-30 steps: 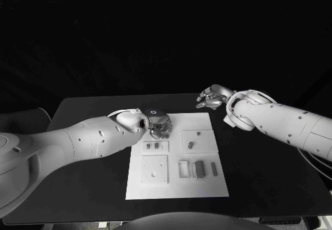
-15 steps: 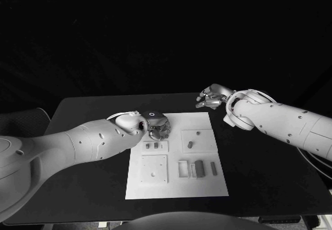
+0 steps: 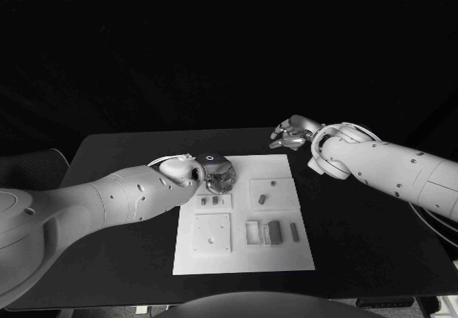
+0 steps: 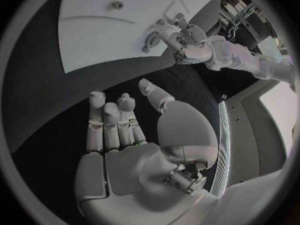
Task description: Assemble the parts on the task board
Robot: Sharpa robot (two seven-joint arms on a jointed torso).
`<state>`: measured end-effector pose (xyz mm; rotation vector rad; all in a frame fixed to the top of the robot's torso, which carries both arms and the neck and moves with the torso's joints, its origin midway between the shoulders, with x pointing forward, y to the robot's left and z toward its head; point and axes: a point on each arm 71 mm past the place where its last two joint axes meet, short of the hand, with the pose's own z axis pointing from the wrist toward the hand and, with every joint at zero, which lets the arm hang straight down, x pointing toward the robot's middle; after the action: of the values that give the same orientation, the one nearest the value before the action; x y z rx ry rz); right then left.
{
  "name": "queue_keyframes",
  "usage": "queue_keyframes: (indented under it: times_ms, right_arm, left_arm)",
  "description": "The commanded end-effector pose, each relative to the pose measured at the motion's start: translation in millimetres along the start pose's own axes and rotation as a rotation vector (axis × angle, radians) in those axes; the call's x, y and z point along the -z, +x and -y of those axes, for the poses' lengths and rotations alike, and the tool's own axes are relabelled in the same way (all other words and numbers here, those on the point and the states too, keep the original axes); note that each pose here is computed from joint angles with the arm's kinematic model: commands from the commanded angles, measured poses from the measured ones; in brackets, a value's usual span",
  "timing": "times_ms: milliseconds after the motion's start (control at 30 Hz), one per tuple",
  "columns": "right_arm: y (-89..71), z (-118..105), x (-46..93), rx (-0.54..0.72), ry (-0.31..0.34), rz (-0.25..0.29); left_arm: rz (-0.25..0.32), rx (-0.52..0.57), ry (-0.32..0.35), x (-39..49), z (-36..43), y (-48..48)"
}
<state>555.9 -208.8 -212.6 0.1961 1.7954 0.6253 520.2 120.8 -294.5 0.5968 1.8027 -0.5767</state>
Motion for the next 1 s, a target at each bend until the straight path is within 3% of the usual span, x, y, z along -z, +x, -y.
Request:
queue_keyframes:
  times_ms: [33,1000]
  right_arm:
    - [1.0,-1.2,0.0,0.010,-0.008,-0.011]
    - [1.9,-2.8,-0.5,0.009,-0.011,-0.014]
  left_arm:
    - [0.009,0.008,0.014,-1.1,2.7,0.0]
    - [0.009,0.011,0.002,-3.4,3.3,3.7]
